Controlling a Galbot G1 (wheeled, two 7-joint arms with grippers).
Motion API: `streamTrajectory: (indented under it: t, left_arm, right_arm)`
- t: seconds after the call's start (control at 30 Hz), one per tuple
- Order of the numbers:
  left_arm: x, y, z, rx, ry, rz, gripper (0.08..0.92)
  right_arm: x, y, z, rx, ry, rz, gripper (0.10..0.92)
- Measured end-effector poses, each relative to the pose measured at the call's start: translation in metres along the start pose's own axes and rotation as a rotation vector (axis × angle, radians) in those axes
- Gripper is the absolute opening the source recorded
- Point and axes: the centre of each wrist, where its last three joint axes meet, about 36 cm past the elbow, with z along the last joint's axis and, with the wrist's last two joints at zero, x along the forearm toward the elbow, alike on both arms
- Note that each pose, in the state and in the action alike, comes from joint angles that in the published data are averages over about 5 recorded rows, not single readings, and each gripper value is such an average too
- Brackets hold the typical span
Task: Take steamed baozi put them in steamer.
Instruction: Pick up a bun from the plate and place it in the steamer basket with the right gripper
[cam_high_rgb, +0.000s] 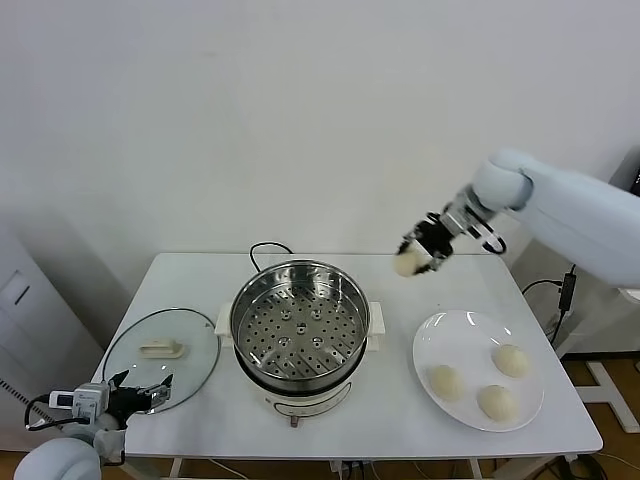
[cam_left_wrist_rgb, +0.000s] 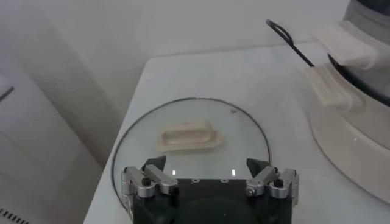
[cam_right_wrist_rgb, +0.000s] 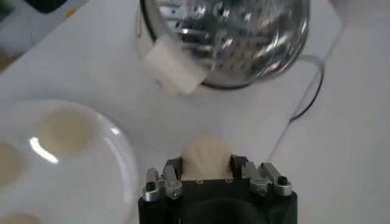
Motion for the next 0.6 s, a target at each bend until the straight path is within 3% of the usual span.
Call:
streamTrajectory:
  t: [0.3, 0.6]
  left_arm:
    - [-0.001, 0.001, -0.001, -0.001, -0.003, -0.002, 0.823]
    - [-0.002, 0.003, 0.000, 0.001, -0.004, -0.007, 0.823]
  right_arm:
    - [-0.019, -0.070, -0.045, 0.341, -0.052, -0.009, 0.509]
    - [-0.052, -0.101, -0.086, 0.609, -0.066, -0.054, 0.509]
